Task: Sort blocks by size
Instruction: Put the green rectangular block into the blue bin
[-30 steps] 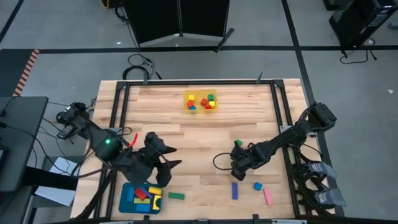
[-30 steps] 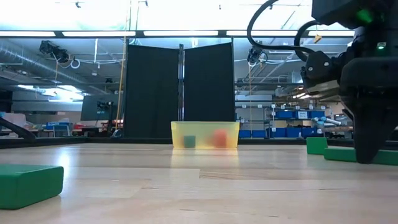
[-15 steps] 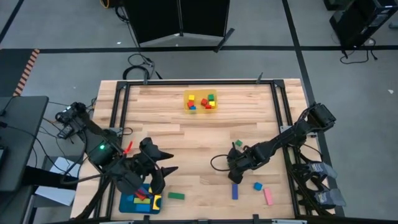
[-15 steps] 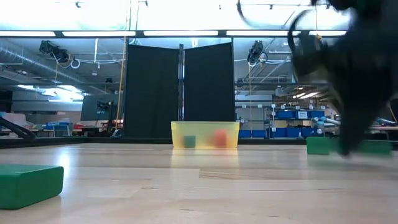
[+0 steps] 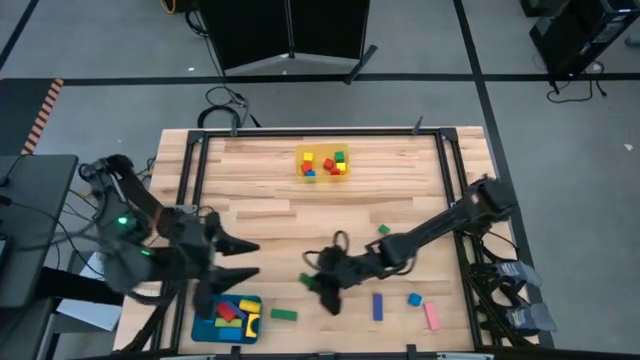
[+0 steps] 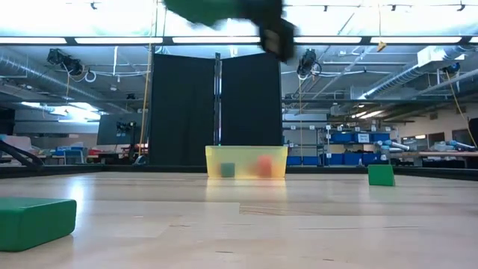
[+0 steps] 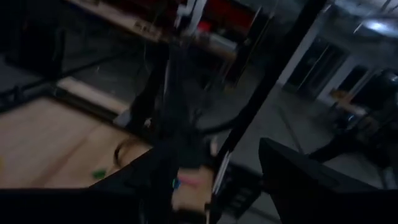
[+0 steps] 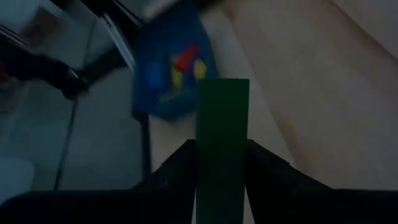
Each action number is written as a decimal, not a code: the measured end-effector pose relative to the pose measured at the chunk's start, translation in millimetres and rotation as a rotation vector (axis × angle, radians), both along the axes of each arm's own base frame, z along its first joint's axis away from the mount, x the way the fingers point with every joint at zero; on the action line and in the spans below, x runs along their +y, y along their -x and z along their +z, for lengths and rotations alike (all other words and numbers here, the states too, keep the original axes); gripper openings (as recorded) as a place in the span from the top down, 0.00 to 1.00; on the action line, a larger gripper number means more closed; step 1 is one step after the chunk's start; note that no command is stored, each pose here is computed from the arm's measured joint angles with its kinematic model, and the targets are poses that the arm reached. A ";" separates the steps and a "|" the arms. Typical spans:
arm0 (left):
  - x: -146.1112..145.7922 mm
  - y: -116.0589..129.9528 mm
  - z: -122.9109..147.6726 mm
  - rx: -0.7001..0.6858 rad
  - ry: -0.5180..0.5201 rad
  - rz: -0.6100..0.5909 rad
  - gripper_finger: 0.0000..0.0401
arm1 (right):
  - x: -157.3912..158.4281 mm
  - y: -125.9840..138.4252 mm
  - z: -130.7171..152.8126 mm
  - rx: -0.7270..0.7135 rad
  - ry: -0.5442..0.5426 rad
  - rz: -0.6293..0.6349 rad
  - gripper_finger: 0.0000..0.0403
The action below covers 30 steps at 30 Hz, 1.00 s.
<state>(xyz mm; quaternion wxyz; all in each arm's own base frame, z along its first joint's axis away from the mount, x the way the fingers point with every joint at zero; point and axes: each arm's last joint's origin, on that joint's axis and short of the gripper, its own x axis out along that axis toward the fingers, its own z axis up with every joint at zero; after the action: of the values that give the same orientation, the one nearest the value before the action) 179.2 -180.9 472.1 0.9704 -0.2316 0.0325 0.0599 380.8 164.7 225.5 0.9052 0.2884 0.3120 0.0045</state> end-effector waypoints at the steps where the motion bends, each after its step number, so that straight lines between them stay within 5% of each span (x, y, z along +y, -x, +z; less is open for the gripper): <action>1: 1.4 4.8 4.7 -0.021 -0.003 0.003 0.40 | 3.7 -12.4 3.8 -0.026 -0.001 0.002 0.72; 13: 3.6 34.9 22.0 -0.086 -0.008 -0.035 0.40 | 50.7 -139.1 -6.4 -0.241 -0.015 0.028 0.72; 20: -1.7 41.8 20.8 -0.078 -0.016 -0.072 0.40 | 62.8 -170.0 -49.0 -0.312 -0.127 0.013 0.71; 25: -3.4 44.1 18.7 -0.065 -0.036 -0.085 0.40 | 60.9 -169.6 -59.2 -0.252 -0.170 0.033 0.45; 30: -3.7 43.7 16.0 -0.050 -0.049 -0.080 0.40 | 55.8 -164.9 -30.3 -0.281 -0.092 0.030 0.22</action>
<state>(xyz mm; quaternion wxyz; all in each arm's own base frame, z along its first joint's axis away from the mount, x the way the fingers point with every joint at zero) 135.4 -184.6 488.0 0.9779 -0.2080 0.0160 0.0159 545.7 220.5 195.2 0.9256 0.3216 0.1860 0.0726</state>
